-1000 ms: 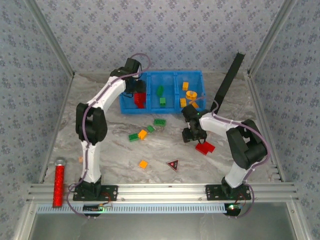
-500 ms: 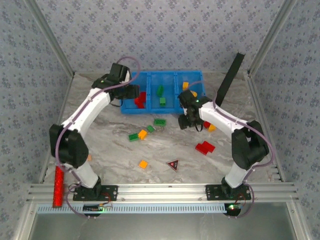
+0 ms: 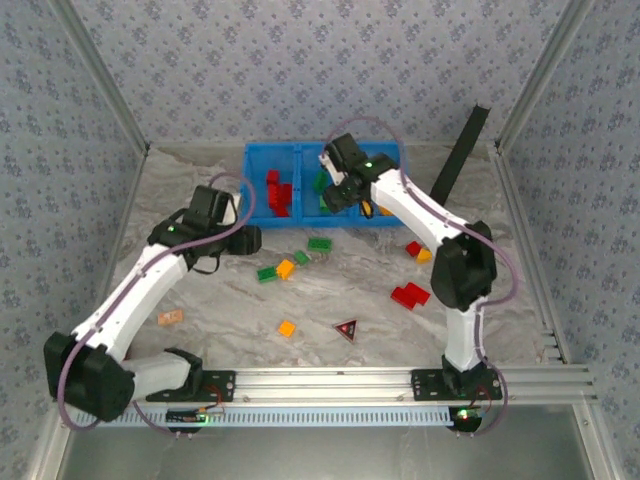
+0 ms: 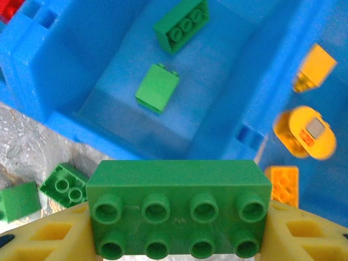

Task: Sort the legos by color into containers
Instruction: Place the lego in the container.

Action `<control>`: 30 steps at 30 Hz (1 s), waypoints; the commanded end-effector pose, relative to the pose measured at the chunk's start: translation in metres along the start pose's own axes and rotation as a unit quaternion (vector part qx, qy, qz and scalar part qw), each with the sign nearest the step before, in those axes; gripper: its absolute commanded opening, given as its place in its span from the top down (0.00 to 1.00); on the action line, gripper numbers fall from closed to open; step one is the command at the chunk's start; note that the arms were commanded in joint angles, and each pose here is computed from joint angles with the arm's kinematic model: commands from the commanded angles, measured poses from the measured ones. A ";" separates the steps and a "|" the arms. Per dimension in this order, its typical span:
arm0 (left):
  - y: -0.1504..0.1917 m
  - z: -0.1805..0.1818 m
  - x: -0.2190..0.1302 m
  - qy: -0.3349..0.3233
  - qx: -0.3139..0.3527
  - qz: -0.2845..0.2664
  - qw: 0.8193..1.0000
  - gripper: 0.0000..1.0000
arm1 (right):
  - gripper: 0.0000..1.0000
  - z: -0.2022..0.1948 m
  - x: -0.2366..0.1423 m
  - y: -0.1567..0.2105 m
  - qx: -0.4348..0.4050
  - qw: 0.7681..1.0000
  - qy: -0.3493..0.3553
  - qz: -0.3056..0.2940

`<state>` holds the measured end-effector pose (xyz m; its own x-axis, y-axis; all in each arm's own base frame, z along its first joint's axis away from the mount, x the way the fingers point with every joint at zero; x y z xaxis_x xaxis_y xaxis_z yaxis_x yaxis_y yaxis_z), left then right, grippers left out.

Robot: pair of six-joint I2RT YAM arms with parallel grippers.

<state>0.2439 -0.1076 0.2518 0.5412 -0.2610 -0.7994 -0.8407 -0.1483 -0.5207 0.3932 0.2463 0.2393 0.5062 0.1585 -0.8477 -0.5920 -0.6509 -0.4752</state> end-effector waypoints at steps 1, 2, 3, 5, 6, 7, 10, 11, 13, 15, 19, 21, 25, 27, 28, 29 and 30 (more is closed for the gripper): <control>0.025 -0.001 -0.008 0.029 -0.020 0.017 0.999 0.26 | 0.47 0.009 0.015 -0.015 -0.035 0.999 -0.011 0.003; 0.031 0.000 -0.009 0.035 -0.026 0.017 0.999 0.24 | 0.47 0.010 0.022 -0.018 -0.035 0.999 -0.014 0.004; 0.040 0.001 -0.008 0.039 -0.033 0.022 0.998 0.23 | 0.47 0.011 0.029 -0.021 -0.034 0.999 -0.018 0.005; 0.052 0.006 -0.007 0.035 -0.046 0.033 0.998 0.22 | 0.47 0.014 0.039 -0.025 -0.030 0.999 -0.030 0.003; 0.058 0.009 -0.006 0.030 -0.052 0.042 0.997 0.21 | 0.47 0.016 0.045 -0.027 -0.029 0.999 -0.035 0.003; 0.062 0.012 -0.005 0.024 -0.056 0.048 0.997 0.21 | 0.47 0.017 0.049 -0.029 -0.028 0.999 -0.039 0.002; 0.074 0.017 -0.002 0.017 -0.065 0.059 0.996 0.21 | 0.47 0.019 0.061 -0.031 -0.028 0.999 -0.045 0.008; 0.078 0.019 -0.001 0.017 -0.068 0.062 0.996 0.21 | 0.47 0.019 0.065 -0.030 -0.027 0.998 -0.046 0.012; 0.085 0.021 0.002 0.016 -0.075 0.068 0.995 0.21 | 0.47 0.019 0.070 -0.031 -0.025 0.999 -0.046 0.015; 0.091 0.023 0.007 0.013 -0.084 0.074 0.994 0.20 | 0.47 0.019 0.076 -0.031 -0.023 0.999 -0.045 0.018; 0.094 0.024 0.016 0.005 -0.100 0.086 0.991 0.21 | 0.46 0.017 0.087 -0.027 -0.017 0.999 -0.042 0.028; 0.095 0.024 0.020 0.004 -0.104 0.090 0.990 0.21 | 0.45 0.017 0.093 -0.024 -0.014 0.998 -0.044 0.034; 0.096 0.024 0.029 -0.001 -0.109 0.101 0.989 0.21 | 0.42 0.018 0.101 -0.019 -0.012 0.998 -0.046 0.045; 0.096 0.024 0.032 -0.004 -0.110 0.107 0.988 0.21 | 0.41 0.017 0.104 -0.017 -0.010 0.998 -0.047 0.048; 0.093 0.021 0.034 0.003 -0.110 0.099 0.989 0.21 | 0.41 0.017 0.105 -0.016 -0.011 0.998 -0.047 0.050; 0.092 0.020 0.035 0.004 -0.109 0.099 0.989 0.21 | 0.40 0.017 0.105 -0.016 -0.009 0.998 -0.045 0.050; 0.092 0.020 0.036 0.005 -0.108 0.099 0.989 0.21 | 0.38 0.016 0.105 -0.015 -0.009 0.998 -0.045 0.052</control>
<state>0.1825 -0.1066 0.1690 0.3531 -0.2867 -0.8906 -0.9185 -0.2873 -0.2716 0.4442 0.2874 0.1600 0.4040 0.1667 -0.8995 -0.6038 -0.6901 -0.3990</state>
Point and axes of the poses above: each hand's point on the last joint's axis, 136 mm out from that joint toward the fingers, its own x axis out along the fingers, its own z axis along the line the jaws close on, y = z × x, the point moved 8 cm from there along -x, back along the fingers, and after that the axes turned 10 degrees about -x, right-handed, at the moved point
